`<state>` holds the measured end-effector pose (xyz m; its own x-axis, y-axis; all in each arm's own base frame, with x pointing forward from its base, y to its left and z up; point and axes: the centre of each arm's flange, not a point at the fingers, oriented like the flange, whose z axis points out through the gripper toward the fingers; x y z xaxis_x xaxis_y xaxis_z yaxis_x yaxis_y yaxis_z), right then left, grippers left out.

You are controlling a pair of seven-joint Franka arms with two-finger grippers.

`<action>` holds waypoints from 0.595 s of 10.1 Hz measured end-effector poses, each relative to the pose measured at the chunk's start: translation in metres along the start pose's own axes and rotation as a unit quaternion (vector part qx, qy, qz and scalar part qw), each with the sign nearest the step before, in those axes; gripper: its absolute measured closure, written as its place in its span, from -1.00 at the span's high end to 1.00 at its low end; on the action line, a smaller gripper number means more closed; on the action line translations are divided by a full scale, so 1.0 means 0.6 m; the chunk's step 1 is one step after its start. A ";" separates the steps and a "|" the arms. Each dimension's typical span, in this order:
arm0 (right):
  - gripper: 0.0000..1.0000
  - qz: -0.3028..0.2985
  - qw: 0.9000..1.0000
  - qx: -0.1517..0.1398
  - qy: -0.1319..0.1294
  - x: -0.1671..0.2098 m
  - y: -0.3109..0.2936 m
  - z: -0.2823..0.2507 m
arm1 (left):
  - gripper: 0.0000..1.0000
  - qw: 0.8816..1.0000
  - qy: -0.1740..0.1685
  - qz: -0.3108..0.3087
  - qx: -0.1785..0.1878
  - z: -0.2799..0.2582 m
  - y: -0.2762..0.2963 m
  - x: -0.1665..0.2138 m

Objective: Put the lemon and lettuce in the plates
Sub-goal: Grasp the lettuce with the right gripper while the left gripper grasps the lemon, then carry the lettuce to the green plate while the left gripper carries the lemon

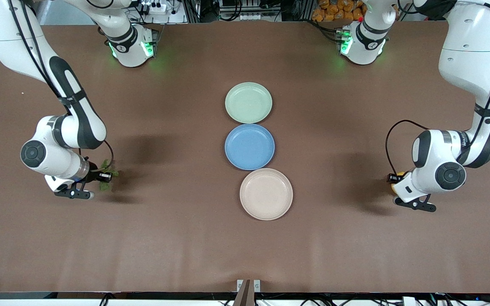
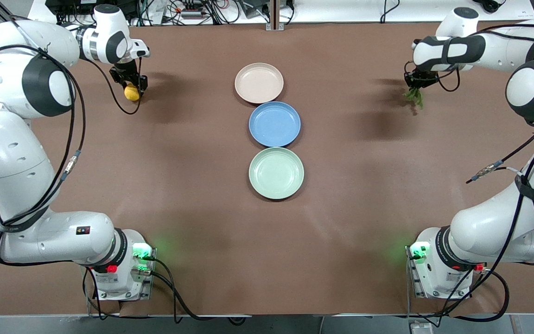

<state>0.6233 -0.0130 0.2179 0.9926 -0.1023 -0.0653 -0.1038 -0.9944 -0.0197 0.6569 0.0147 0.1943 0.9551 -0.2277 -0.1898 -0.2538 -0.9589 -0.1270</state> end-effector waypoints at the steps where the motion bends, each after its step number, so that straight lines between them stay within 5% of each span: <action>1: -0.96 -0.005 1.000 -0.002 -0.012 0.006 -0.012 -0.023 | 0.30 1.000 0.004 -0.001 0.001 -0.005 -0.001 0.003; 3: -0.96 -0.016 1.000 -0.005 -0.024 0.014 -0.037 -0.077 | 0.30 1.000 0.030 -0.010 -0.002 -0.041 0.004 0.024; 6: -0.96 -0.053 0.999 -0.006 -0.009 0.013 -0.129 -0.129 | 0.30 0.996 0.072 -0.047 -0.028 -0.115 0.071 0.061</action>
<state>0.6441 0.0610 0.2960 0.9967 0.0037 -0.0811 0.0025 -0.9999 -0.0154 0.6919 -0.0462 0.2490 0.9873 -0.1542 -0.0371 -0.1568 -0.9842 -0.0820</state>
